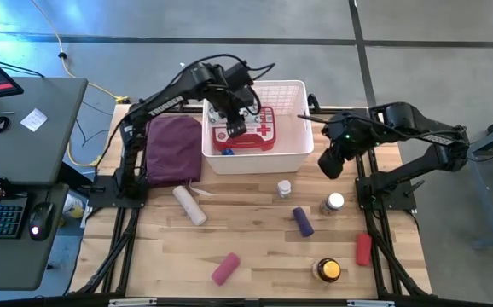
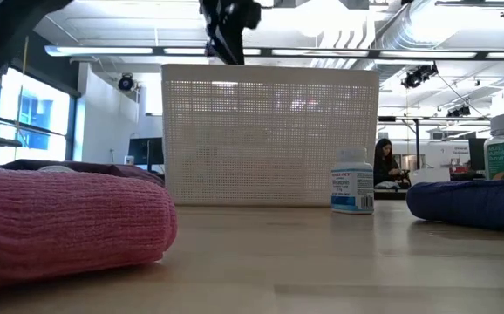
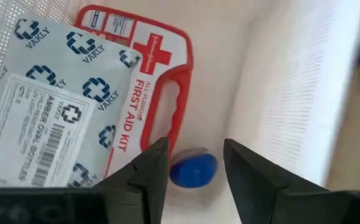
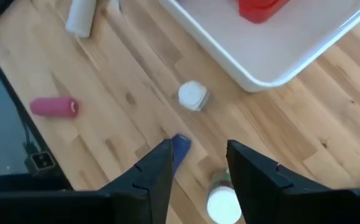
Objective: Pick & place medical supplies in basket/bin
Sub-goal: Put the green pill bottle into the white bin
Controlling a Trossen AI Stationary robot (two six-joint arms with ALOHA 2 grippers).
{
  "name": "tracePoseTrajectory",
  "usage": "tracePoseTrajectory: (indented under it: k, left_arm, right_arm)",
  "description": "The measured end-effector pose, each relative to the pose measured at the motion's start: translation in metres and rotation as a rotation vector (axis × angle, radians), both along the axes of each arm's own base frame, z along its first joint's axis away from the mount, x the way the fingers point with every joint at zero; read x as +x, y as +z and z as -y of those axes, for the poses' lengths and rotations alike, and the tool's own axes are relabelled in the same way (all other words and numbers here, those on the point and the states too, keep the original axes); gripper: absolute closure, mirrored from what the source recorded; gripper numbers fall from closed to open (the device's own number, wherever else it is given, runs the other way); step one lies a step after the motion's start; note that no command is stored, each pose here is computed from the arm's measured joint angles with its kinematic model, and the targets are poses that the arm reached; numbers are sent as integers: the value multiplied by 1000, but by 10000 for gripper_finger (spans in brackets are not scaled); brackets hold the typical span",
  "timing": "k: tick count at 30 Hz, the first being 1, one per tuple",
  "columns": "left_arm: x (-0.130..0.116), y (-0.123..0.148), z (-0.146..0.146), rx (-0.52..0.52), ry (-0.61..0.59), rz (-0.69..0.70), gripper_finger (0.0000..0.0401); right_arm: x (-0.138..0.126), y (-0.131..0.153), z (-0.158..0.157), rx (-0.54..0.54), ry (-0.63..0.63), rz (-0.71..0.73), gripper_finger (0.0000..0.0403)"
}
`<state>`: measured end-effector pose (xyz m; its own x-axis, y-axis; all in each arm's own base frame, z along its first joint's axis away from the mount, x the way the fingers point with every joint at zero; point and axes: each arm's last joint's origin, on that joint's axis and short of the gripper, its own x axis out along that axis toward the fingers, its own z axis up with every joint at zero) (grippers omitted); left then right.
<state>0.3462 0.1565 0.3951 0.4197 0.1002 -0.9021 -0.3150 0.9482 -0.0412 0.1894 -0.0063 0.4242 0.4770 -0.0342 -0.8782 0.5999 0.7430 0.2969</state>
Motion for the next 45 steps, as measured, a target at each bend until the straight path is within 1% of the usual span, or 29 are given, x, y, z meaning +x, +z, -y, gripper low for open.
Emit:
tracePoseTrajectory:
  k: [3,8,10,12,14,16,21,25,30,34,37,39,45]
  left_arm:
    - [-4,10,8,-4,18,39,223]
    - [-8,25,31,-23,36,95,229]
    - [-8,31,42,-27,29,128,229]
    - [-6,36,55,-35,19,162,229]
    - [-6,41,66,-53,16,191,229]
    - [-5,45,79,-74,10,219,230]
    - [-4,54,110,-121,35,271,231]
    - [0,54,142,-154,51,277,231]
    - [0,55,184,-169,73,291,231]
    - [4,62,210,-208,83,394,231]
    - [4,71,219,-221,69,488,231]
    - [5,78,219,-223,74,550,231]
    - [9,79,218,-221,82,583,231]
  right_arm:
    - [0,0,-3,-4,26,-3,247]
    - [1,-1,-6,-65,128,-10,217]
    - [1,-1,-5,-90,124,-10,211]
    - [2,-1,-5,-88,74,-7,209]
    - [2,0,-5,-74,47,-3,209]
    - [2,0,-10,-65,73,0,210]
    - [1,0,-23,-92,133,5,220]
    - [0,0,-33,-77,160,7,231]
    - [-2,0,-44,-72,210,9,244]
    - [-4,-1,-50,-83,216,3,254]
    - [-7,-2,-54,-83,235,-20,258]
    - [-9,-2,-56,-86,247,-26,260]
    - [-9,-2,-59,-94,231,-22,261]
